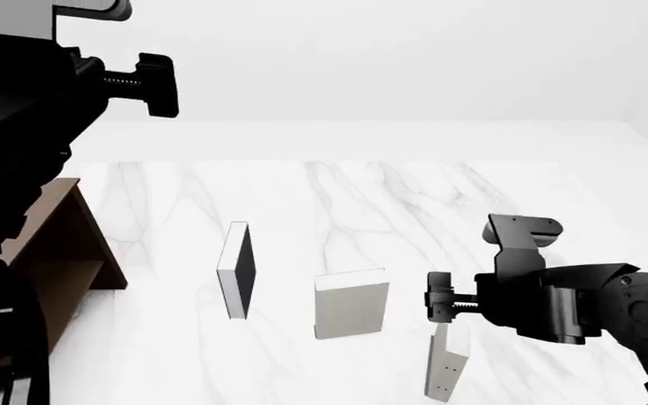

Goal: Pick up the book on the right and place it under the cabinet shelf.

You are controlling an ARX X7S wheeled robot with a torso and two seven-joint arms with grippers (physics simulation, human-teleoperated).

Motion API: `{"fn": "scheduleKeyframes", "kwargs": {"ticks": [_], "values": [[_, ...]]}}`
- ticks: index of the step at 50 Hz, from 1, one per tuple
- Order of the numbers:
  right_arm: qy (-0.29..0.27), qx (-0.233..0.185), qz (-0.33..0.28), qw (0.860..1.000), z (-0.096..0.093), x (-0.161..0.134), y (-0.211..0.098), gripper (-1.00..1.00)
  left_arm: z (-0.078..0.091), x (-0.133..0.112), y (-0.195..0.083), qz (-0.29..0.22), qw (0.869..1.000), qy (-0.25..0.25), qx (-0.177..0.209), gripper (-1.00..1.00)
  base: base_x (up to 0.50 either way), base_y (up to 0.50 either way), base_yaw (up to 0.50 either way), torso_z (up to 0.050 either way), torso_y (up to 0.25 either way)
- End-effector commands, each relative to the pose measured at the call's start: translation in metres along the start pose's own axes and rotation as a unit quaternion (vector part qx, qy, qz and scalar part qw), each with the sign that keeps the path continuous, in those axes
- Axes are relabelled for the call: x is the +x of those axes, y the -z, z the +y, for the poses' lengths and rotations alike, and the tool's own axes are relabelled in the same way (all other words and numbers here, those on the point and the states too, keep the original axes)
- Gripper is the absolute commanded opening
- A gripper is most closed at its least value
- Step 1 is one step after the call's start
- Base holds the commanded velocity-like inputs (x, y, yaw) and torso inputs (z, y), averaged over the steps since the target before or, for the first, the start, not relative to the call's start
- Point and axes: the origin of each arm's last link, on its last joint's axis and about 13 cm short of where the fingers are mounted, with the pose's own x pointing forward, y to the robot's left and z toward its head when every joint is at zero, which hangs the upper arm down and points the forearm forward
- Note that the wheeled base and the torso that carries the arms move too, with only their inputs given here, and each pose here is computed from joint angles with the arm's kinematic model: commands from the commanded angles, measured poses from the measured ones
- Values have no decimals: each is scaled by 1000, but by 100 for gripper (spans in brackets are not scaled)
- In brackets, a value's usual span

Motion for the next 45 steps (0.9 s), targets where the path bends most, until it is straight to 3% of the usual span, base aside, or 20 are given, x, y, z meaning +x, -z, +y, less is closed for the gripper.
{"fn": "scheduleKeyframes", "kwargs": {"ticks": [1,45], "values": [[4,5,5,1000,-1,10,1,100,1,-1,0,2,1000,-1,1,100,0,0,0,0,0],[11,34,42,998,-3,59,20,100,0,2,8,13,1000,0,8,100,0,0,0,0,0]]}}
